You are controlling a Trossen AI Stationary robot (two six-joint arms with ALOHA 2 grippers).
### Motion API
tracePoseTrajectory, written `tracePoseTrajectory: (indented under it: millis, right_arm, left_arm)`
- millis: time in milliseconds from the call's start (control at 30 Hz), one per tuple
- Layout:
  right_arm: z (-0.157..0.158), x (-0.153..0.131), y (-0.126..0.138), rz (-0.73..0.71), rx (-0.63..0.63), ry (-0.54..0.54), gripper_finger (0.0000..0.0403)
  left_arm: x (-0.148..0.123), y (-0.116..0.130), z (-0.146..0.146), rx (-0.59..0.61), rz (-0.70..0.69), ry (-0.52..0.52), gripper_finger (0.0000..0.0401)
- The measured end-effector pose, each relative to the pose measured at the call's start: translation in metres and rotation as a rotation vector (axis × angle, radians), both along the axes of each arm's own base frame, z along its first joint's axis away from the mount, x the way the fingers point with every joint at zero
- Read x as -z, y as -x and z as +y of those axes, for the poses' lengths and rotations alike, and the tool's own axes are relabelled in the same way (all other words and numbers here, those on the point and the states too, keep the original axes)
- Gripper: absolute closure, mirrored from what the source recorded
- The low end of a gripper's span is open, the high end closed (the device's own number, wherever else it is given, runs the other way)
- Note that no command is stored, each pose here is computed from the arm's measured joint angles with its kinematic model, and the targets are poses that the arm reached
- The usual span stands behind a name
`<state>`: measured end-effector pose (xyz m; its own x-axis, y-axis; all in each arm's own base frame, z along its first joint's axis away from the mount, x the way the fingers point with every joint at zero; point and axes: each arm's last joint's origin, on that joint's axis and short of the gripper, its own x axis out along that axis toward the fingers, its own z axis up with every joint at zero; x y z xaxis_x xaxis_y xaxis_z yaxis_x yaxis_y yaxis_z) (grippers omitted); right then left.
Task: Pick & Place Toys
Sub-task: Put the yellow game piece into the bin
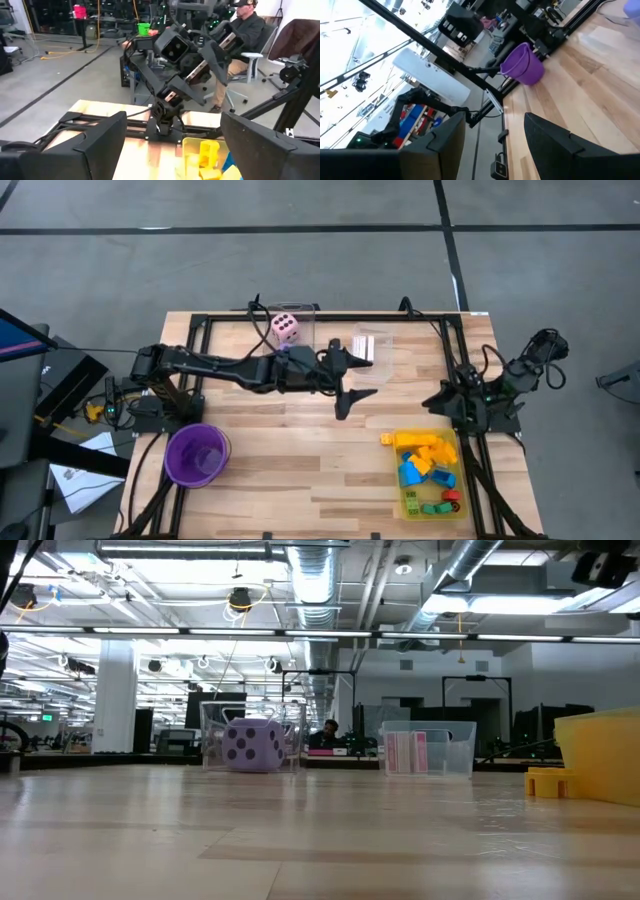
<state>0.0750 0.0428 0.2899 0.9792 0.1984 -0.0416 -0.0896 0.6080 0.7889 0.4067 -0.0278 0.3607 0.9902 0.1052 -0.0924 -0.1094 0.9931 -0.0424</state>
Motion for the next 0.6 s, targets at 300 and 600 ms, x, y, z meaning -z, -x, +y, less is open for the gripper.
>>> tracePoseTrajectory:
  millis: [300,600]
  right_arm:
    - [0.000,-0.001,0.000,-0.004,0.001,-0.003,0.0207]
    - [0.000,-0.005,0.000,-0.051,0.002,0.007,0.0207]
  left_arm:
    - [0.005,-0.002,-0.006,0.021,0.024,-0.002,0.0076]
    - [0.064,-0.038,-0.030,0.119,0.105,-0.006,0.0041]
